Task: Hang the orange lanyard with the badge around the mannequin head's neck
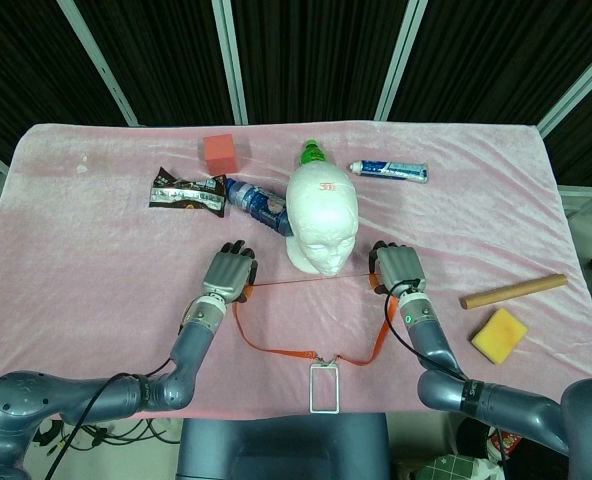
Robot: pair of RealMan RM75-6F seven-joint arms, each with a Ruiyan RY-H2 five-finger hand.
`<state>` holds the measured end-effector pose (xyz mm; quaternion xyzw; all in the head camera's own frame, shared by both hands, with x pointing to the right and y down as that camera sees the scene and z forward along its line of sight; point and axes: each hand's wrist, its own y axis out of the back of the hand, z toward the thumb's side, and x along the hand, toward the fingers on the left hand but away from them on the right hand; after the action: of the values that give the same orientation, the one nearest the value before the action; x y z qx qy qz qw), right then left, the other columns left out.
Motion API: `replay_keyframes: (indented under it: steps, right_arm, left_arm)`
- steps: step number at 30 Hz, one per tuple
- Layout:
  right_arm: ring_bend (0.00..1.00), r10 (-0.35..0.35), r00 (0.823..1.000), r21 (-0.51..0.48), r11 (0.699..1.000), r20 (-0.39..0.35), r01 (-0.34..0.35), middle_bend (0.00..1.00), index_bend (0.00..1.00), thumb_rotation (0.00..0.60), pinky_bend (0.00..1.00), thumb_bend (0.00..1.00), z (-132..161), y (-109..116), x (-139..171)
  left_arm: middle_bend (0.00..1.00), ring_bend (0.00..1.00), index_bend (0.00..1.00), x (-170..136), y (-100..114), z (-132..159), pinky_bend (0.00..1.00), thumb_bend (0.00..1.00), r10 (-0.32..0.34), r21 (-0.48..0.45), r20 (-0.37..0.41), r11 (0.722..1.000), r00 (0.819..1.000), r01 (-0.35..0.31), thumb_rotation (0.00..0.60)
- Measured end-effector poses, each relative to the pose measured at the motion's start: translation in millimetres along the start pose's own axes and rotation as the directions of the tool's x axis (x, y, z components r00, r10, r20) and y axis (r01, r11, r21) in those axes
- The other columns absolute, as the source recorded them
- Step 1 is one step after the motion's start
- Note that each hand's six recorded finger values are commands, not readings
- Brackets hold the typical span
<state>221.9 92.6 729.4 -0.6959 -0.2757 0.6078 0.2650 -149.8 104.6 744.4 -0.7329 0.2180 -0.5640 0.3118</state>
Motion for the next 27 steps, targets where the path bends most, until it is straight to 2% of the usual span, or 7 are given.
replay_keyframes:
  steps: [15,27]
  right_arm:
    - [0.3,0.005,1.0,-0.021,1.0,-0.01,-0.005,0.28,0.79,0.6,0.34,0.51,5.7,-1.5,0.6]
    - [0.3,-0.004,1.0,-0.031,1.0,-0.003,0.004,0.28,0.79,0.6,0.34,0.51,3.1,2.2,0.0]
  left_arm:
    - [0.26,0.06,0.6,-2.1,4.5,5.3,0.12,0.44,0.036,-0.095,0.031,0.995,0.999,-0.033,0.6]
    - [0.26,0.06,0.6,-0.1,3.7,1.9,0.12,0.44,0.043,-0.115,0.032,0.993,0.999,-0.039,0.6]
